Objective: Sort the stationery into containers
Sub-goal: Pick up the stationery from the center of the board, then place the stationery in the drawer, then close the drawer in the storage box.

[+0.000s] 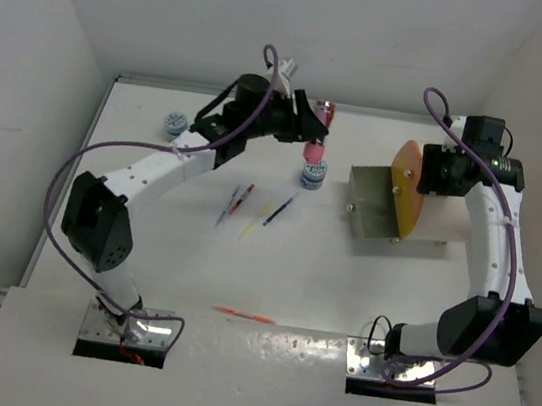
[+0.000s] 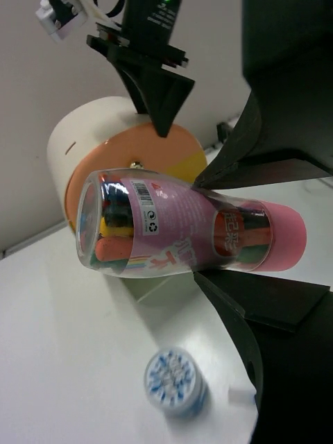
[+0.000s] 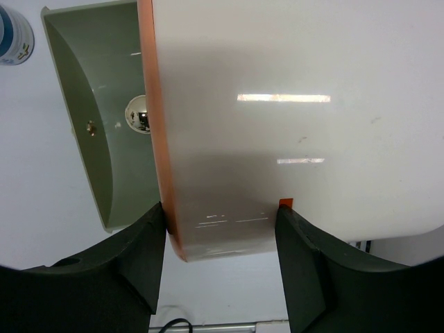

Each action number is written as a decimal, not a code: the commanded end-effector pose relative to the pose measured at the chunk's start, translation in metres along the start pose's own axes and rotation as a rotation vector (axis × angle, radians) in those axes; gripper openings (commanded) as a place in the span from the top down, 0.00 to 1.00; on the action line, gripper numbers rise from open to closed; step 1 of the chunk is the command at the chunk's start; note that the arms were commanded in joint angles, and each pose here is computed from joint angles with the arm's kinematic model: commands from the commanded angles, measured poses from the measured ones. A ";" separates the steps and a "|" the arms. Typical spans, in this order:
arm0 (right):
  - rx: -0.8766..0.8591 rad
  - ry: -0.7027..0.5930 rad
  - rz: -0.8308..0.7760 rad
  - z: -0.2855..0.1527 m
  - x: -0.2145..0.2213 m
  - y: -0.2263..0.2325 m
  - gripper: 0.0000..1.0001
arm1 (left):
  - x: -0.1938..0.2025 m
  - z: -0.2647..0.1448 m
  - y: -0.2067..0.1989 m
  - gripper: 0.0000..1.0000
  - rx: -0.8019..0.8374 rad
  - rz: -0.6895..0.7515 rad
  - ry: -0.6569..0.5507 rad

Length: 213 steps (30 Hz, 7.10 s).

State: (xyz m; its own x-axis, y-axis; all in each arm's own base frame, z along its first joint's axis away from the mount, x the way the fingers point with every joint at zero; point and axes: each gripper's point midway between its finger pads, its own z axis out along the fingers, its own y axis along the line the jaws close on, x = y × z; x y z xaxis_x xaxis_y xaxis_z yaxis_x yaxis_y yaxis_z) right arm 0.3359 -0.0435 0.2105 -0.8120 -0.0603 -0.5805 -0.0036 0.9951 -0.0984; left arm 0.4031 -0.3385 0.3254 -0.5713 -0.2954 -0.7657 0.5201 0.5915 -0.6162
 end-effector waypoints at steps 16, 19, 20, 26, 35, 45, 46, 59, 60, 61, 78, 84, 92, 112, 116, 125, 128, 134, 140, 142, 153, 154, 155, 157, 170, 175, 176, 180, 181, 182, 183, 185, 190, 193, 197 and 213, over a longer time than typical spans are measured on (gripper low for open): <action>-0.070 0.260 -0.030 0.027 0.059 0.016 0.42 | 0.091 0.143 -0.053 0.99 -0.075 -0.436 -0.036; -0.074 0.265 -0.033 0.028 0.061 0.017 0.42 | 0.111 0.150 -0.056 0.98 -0.071 -0.472 -0.006; -0.076 0.263 -0.034 0.028 0.061 0.017 0.42 | 0.119 0.153 -0.055 0.97 -0.073 -0.470 0.005; -0.088 0.265 -0.028 0.030 0.063 0.020 0.42 | 0.146 0.165 -0.065 0.93 -0.039 -0.478 0.041; -0.076 0.268 -0.043 0.030 0.063 0.017 0.42 | 0.155 0.173 -0.057 0.72 -0.067 -0.429 0.038; -0.064 0.277 -0.048 0.031 0.064 0.014 0.42 | 0.136 0.163 -0.075 0.21 -0.044 -0.361 0.022; -0.063 0.281 -0.049 0.031 0.065 0.014 0.42 | 0.134 0.162 -0.074 0.19 -0.041 -0.359 0.024; -0.062 0.278 -0.052 0.033 0.066 0.014 0.42 | 0.109 0.096 -0.043 0.76 -0.060 -0.330 0.111; -0.060 0.278 -0.052 0.033 0.066 0.014 0.42 | 0.119 0.094 -0.039 0.81 -0.058 -0.355 0.147; -0.062 0.279 -0.052 0.033 0.067 0.014 0.42 | 0.120 0.096 -0.041 0.84 -0.026 -0.365 0.147; -0.055 0.319 -0.061 0.032 0.079 0.013 0.43 | 0.178 0.114 0.019 0.56 -0.177 -0.454 0.263; -0.050 0.331 -0.064 0.032 0.085 0.012 0.44 | 0.189 0.118 0.030 0.53 -0.194 -0.477 0.280; -0.059 0.342 -0.057 0.032 0.093 0.013 0.48 | 0.195 0.130 0.037 0.47 -0.172 -0.491 0.272; -0.072 0.366 -0.054 0.033 0.098 0.013 0.53 | 0.196 0.167 -0.013 0.63 0.225 -0.708 0.195; -0.072 0.368 -0.056 0.034 0.097 0.013 0.53 | 0.194 0.173 -0.016 0.54 0.244 -0.706 0.176; -0.089 0.377 -0.070 0.035 0.099 0.015 0.58 | 0.193 0.179 -0.027 0.52 0.305 -0.651 0.141; -0.084 0.375 -0.090 0.037 0.098 0.011 0.60 | 0.192 0.179 -0.024 0.52 0.290 -0.629 0.131; -0.089 0.380 -0.110 0.040 0.097 0.007 0.62 | 0.179 0.188 -0.017 0.53 0.298 -0.559 0.092; -0.096 0.385 -0.114 0.041 0.097 0.007 0.64 | 0.183 0.197 -0.006 0.54 0.309 -0.502 0.094; -0.098 0.392 -0.117 0.039 0.098 0.007 0.65 | 0.184 0.198 -0.006 0.54 0.342 -0.513 0.084; -0.121 0.408 -0.114 0.040 0.097 0.010 0.67 | 0.193 0.210 -0.016 0.55 0.390 -0.501 0.091; -0.120 0.409 -0.111 0.040 0.097 0.011 0.67 | 0.192 0.210 -0.020 0.56 0.399 -0.506 0.090; -0.121 0.413 -0.110 0.041 0.097 0.011 0.68 | 0.195 0.211 -0.020 0.57 0.401 -0.510 0.091; -0.121 0.414 -0.109 0.041 0.097 0.011 0.68 | 0.192 0.212 -0.028 0.58 0.421 -0.518 0.086; -0.123 0.425 -0.109 0.041 0.098 0.011 0.69 | 0.173 0.191 -0.037 0.62 0.438 -0.678 0.047; -0.122 0.423 -0.106 0.041 0.097 0.011 0.69 | 0.177 0.185 -0.026 0.65 0.403 -0.700 0.071; -0.122 0.425 -0.103 0.042 0.098 0.011 0.69 | 0.178 0.186 -0.022 0.66 0.391 -0.710 0.078; -0.122 0.426 -0.102 0.041 0.099 0.011 0.70 | 0.178 0.188 -0.017 0.69 0.372 -0.736 0.073; -0.123 0.426 -0.101 0.040 0.099 0.012 0.70 | 0.180 0.189 -0.015 0.68 0.360 -0.744 0.077; -0.122 0.425 -0.105 0.040 0.099 0.011 0.70 | 0.180 0.190 -0.012 0.67 0.350 -0.751 0.078; -0.124 0.424 -0.104 0.040 0.099 0.011 0.70 | 0.183 0.190 -0.009 0.65 0.339 -0.755 0.085; -0.124 0.423 -0.109 0.039 0.098 0.011 0.70 | 0.182 0.191 -0.005 0.64 0.329 -0.758 0.079; -0.125 0.427 -0.107 0.040 0.099 0.011 0.70 | 0.184 0.192 0.005 0.65 0.298 -0.759 0.078; -0.125 0.432 -0.103 0.041 0.102 0.011 0.70 | 0.187 0.194 0.007 0.66 0.292 -0.754 0.082; -0.123 0.431 -0.102 0.042 0.101 0.011 0.70 | 0.195 0.199 0.015 0.67 0.271 -0.749 0.096; -0.126 0.441 -0.105 0.043 0.103 0.011 0.71 | 0.207 0.214 0.010 0.66 0.278 -0.730 0.117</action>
State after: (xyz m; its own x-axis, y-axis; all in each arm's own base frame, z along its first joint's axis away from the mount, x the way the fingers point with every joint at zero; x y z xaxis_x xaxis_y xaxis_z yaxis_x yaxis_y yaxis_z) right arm 0.3570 -0.0634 0.2022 -0.7958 -0.1436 -0.5883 -0.0470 0.9832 -0.1765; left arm 0.4216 -0.5435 0.0942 -0.8921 -0.4387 -0.1086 0.0570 0.1291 -0.9900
